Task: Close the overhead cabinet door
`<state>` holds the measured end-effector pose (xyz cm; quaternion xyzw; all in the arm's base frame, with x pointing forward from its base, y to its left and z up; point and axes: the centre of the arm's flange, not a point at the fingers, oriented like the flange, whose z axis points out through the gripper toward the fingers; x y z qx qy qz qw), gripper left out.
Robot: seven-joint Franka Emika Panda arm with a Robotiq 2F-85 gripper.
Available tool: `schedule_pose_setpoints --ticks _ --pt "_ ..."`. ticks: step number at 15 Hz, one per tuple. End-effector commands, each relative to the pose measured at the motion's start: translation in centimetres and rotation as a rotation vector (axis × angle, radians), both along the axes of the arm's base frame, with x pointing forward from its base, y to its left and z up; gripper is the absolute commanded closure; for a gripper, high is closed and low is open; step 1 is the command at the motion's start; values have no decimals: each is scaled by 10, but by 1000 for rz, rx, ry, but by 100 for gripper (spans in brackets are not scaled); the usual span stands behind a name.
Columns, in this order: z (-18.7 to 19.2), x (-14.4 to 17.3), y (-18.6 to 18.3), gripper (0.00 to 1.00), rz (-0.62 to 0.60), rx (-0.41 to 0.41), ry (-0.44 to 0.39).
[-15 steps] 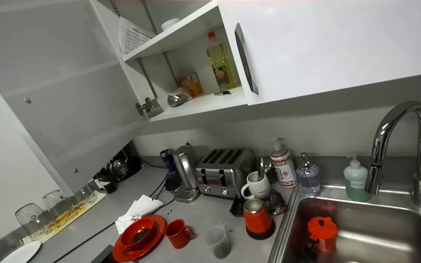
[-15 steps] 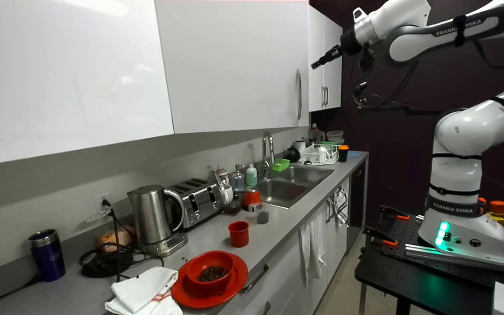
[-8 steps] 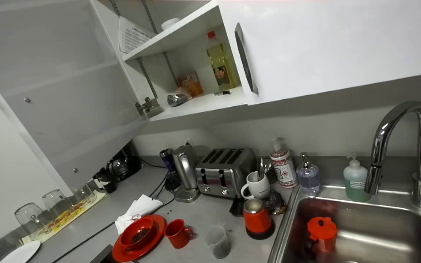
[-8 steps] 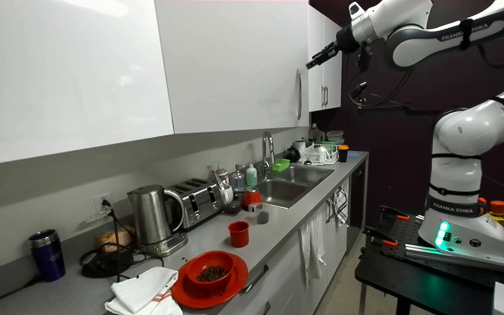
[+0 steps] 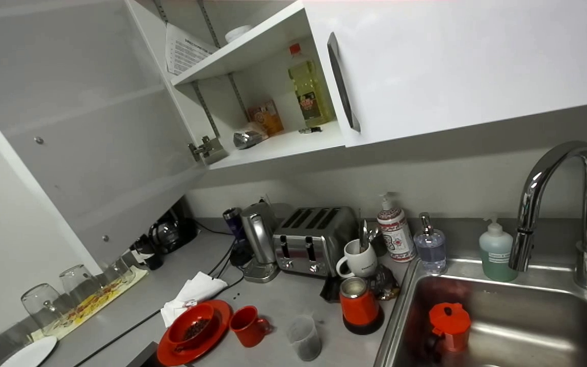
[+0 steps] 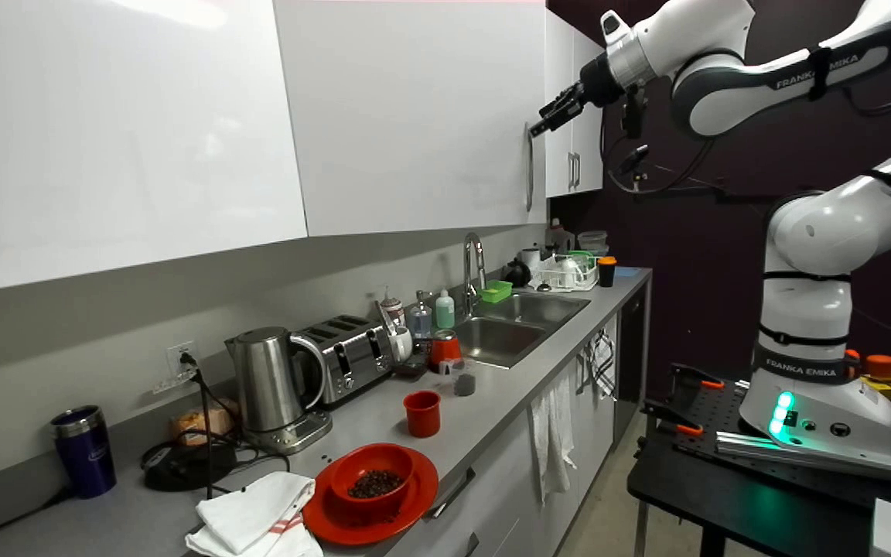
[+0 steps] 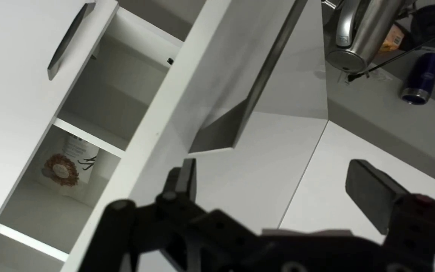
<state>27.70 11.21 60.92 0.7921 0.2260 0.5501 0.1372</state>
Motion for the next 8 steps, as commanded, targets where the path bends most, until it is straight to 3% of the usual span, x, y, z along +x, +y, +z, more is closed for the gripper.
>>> schedule_pose_setpoints --ticks 1,8 --pt "-20 12 8 0 -30 -25 6" --pt "-19 50 -14 0 -80 -40 76"
